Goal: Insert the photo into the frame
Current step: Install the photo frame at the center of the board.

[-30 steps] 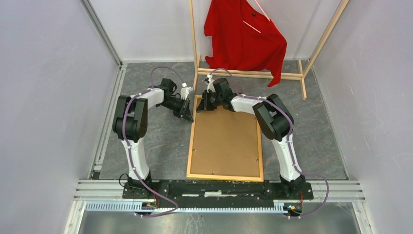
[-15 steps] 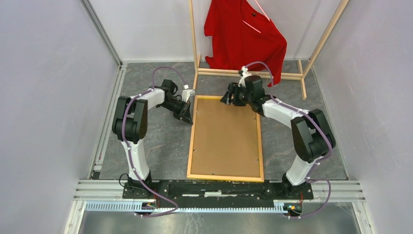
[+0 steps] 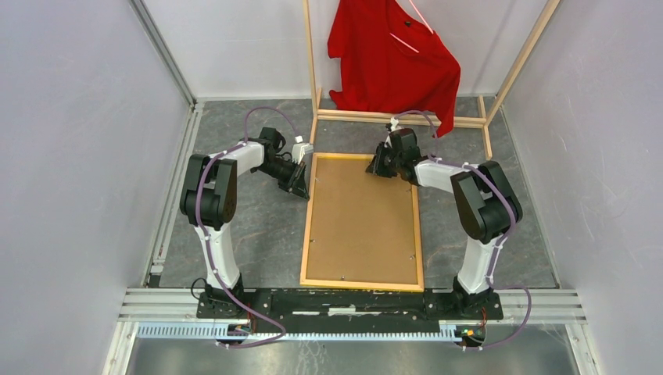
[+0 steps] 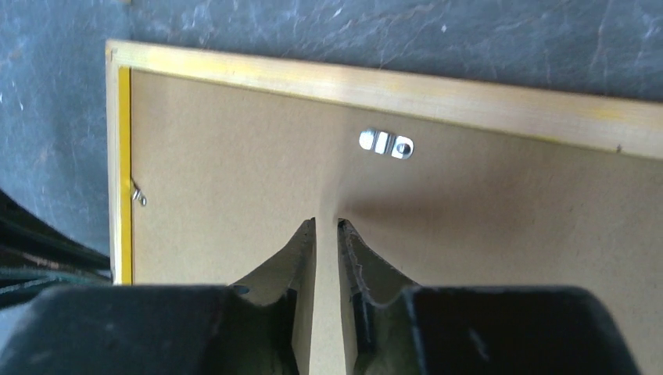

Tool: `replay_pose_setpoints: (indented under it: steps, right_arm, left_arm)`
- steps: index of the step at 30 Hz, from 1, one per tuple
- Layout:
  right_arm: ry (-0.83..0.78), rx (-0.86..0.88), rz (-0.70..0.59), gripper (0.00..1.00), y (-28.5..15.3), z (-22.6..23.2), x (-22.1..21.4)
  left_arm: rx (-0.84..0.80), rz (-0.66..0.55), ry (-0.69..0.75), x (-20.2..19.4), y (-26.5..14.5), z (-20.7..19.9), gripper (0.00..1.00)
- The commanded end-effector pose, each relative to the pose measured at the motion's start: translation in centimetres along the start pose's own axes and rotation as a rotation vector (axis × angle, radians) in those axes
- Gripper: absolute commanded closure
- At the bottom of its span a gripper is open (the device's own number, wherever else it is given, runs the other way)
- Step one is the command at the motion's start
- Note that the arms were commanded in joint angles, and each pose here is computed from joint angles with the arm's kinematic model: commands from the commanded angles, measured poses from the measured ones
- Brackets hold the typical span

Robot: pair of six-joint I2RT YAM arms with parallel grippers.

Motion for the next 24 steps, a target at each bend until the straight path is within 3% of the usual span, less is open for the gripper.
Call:
replay_pose_setpoints:
  steps: [1, 15, 24]
  right_arm:
    - [-0.003, 0.006, -0.074, 0.82, 1.3, 0.7, 2.4]
    - [-0.004, -0.097, -0.111, 0.93, 2.3, -1.2, 3.4]
    - [-0.006, -0.130, -0.131, 0.96, 2.7, -1.6, 3.8]
  left_arm:
    - [0.019, 0.001, 0.065, 0.2, -0.6, -0.3, 0.77]
    - [0.011, -0.003, 0.061, 0.2, -0.4, -0.2, 0.77]
    - [0.011, 0.001, 0.060, 0.2, -0.3, -0.2, 0.77]
Point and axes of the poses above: each gripper's point midway between its finger pads, its own y axis out along the fingers, its own z axis along the line the jaws close on, x = y × z, the point moved 8 cm from there along -y, back along the fingers, and after that the axes turned 10 degrees about y, right-handed, at the moved point
